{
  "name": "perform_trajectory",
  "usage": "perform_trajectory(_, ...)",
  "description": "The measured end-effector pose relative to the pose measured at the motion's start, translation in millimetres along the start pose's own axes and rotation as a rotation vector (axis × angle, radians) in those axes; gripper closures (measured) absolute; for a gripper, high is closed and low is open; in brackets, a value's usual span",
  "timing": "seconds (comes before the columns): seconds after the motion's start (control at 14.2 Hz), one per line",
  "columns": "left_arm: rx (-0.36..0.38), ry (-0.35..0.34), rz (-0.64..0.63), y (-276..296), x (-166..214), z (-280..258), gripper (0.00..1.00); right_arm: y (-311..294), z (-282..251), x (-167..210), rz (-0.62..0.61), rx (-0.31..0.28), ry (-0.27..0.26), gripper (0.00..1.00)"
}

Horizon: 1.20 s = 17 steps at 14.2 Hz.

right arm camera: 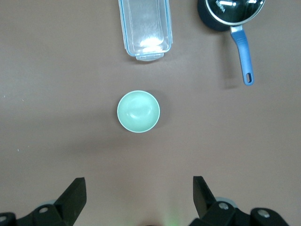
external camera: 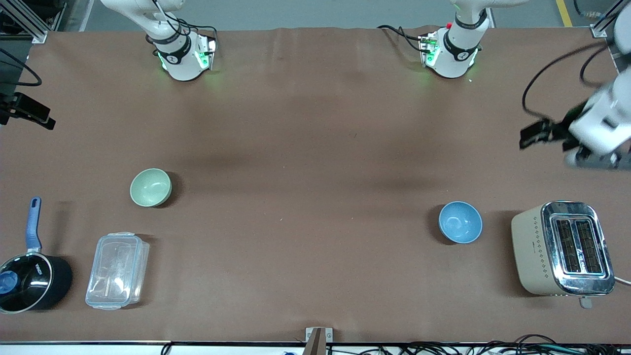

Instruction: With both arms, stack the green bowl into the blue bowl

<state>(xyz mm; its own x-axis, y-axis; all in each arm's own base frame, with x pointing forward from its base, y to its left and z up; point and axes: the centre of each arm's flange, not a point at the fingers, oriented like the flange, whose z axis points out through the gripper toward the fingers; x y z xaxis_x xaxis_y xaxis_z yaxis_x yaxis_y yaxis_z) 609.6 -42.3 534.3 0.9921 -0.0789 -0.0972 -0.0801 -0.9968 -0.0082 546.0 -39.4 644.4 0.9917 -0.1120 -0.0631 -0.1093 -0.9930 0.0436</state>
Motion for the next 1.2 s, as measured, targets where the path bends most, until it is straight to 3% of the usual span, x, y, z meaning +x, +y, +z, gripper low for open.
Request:
perform_trajectory(0.21,0.046,-0.033,0.016,-2.4,58.9,97.7,0.0,-3.1,69.3,16.7,-0.013,-0.003,-0.049,0.0)
perform_trajectory(0.35,0.043,-0.067,0.014,-6.2,80.1,159.5,0.0,-5.3,136.8,28.1,-0.02,-0.005,-0.046,0.0)
perform_trajectory(0.63,0.028,-0.104,0.004,-17.1,97.0,257.2,0.0,7.2,267.7,22.7,-0.06,-0.015,0.056,0.0)
perform_trajectory(0.84,0.022,-0.112,0.01,-14.1,98.4,296.3,0.04,29.4,343.1,7.2,-0.059,-0.015,0.104,0.0)
perform_trajectory(1.2,-0.023,-0.117,-0.009,-7.7,99.7,314.0,0.55,25.1,434.0,1.3,-0.072,-0.021,0.133,0.0)
